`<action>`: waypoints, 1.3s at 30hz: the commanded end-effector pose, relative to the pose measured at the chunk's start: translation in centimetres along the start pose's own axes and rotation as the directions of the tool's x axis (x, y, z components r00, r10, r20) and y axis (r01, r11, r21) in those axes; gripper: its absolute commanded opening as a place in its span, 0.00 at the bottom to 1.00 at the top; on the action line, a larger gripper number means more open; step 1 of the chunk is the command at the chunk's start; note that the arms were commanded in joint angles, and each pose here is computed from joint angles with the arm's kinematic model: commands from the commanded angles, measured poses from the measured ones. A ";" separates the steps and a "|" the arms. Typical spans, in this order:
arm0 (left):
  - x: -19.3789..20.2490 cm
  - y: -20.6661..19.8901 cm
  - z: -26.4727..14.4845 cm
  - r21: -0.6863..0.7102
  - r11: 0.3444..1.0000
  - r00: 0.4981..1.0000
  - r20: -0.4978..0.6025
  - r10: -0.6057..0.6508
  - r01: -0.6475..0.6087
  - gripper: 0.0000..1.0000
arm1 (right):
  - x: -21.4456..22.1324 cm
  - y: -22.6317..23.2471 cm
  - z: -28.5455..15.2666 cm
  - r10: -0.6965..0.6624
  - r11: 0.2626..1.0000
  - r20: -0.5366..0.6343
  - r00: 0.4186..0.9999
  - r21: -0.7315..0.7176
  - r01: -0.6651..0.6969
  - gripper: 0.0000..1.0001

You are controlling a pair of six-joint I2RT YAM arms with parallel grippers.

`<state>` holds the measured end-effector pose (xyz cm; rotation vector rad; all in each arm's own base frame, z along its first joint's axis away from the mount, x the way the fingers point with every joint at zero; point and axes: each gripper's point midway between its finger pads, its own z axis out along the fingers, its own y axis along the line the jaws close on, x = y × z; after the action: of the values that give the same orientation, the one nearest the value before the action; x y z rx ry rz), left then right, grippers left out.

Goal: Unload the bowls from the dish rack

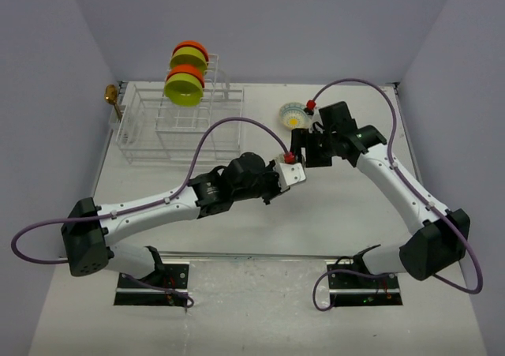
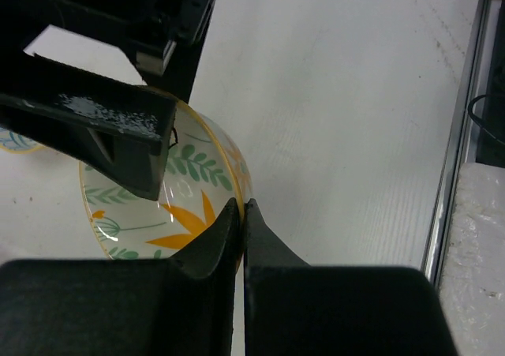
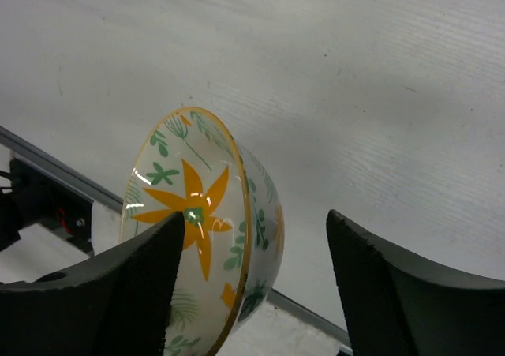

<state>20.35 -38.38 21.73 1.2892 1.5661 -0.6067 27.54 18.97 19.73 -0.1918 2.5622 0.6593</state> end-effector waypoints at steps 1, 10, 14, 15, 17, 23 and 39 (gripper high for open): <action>-3.7 1.4 0.2 -0.058 0.996 0.990 0.117 0.076 -0.070 0.00 | 1.0 -0.2 0.5 -0.042 0.999 -0.038 0.998 0.022 0.043 0.67; -2.3 1.7 1.0 -0.083 0.995 0.996 0.072 0.057 -0.051 0.00 | 0.5 0.9 1.0 -0.030 0.998 0.015 0.999 -0.048 0.031 0.00; -1.1 2.1 1.2 -0.109 0.994 1.000 0.011 0.011 -0.010 0.26 | -0.6 0.5 1.5 -0.017 0.999 0.067 0.998 -0.032 0.019 0.00; -1.1 2.5 1.0 -0.131 0.991 1.000 -0.001 0.001 -0.001 0.45 | -1.1 0.1 1.7 -0.006 1.000 0.083 0.997 -0.023 0.008 0.00; -2.0 2.9 -0.1 -0.158 0.987 1.000 0.019 -0.022 0.025 1.00 | -2.3 -0.6 2.4 0.035 0.999 0.113 0.993 -0.019 -0.033 0.00; -6.3 7.1 -8.4 -0.394 0.890 0.967 0.190 -0.169 0.232 1.00 | -9.2 -6.4 3.2 0.246 0.965 0.298 0.922 0.008 -0.261 0.00; 0.6 7.8 -26.6 -0.538 0.622 0.820 0.423 -0.385 0.569 1.00 | -25.3 -13.6 10.1 0.300 0.928 0.481 0.824 0.054 -0.369 0.01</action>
<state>18.14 -15.35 35.52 0.2916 1.6417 -0.5034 53.36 12.33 11.99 0.4665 2.3628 0.5056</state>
